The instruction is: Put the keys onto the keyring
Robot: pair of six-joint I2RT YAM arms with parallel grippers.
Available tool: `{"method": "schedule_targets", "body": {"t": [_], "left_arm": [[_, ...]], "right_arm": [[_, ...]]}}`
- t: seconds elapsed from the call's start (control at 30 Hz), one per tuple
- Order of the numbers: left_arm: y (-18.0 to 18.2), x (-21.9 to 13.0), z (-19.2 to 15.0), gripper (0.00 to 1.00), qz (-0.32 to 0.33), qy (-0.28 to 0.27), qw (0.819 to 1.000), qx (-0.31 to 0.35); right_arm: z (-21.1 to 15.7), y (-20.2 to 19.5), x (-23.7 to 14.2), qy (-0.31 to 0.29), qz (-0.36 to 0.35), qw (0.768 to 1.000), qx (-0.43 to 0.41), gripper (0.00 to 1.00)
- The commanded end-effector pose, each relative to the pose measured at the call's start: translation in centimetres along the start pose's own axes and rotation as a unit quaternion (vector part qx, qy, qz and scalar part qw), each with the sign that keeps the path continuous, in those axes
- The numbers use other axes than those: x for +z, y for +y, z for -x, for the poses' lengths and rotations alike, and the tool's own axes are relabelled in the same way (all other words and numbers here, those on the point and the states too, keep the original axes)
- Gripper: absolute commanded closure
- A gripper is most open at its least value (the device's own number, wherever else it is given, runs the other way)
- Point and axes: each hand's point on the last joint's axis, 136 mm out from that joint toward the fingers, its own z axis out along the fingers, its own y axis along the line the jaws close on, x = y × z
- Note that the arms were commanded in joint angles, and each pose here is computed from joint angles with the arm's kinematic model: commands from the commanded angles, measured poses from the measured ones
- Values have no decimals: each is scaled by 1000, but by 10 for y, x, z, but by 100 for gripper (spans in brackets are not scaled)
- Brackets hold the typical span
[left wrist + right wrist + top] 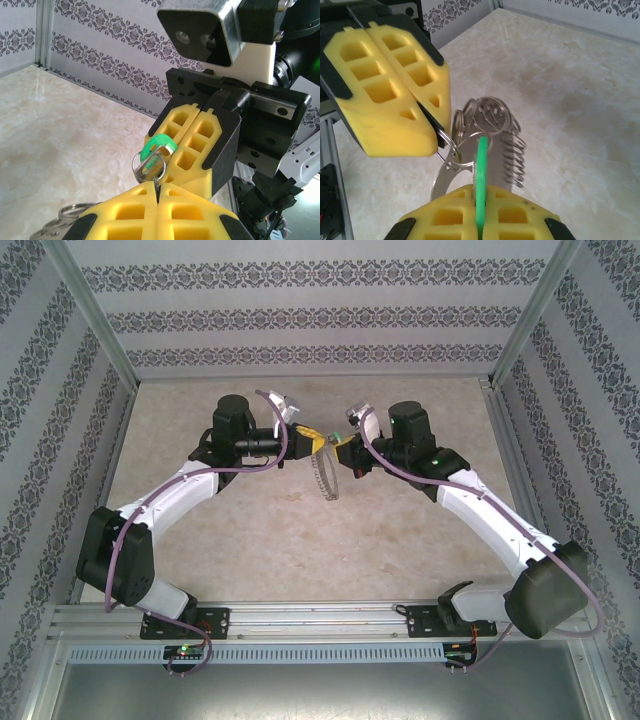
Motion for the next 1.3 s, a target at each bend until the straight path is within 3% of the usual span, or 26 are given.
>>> {"method": "schedule_targets", "body": {"t": [0.0, 1.27], "left_arm": [[-19, -2, 20, 100, -16, -12, 999, 38], [-18, -2, 22, 100, -14, -13, 999, 41]], "right_arm": [[6, -3, -4, -19, -10, 1000, -4, 100], [-23, 0, 16, 19, 11, 1000, 10, 100]]}}
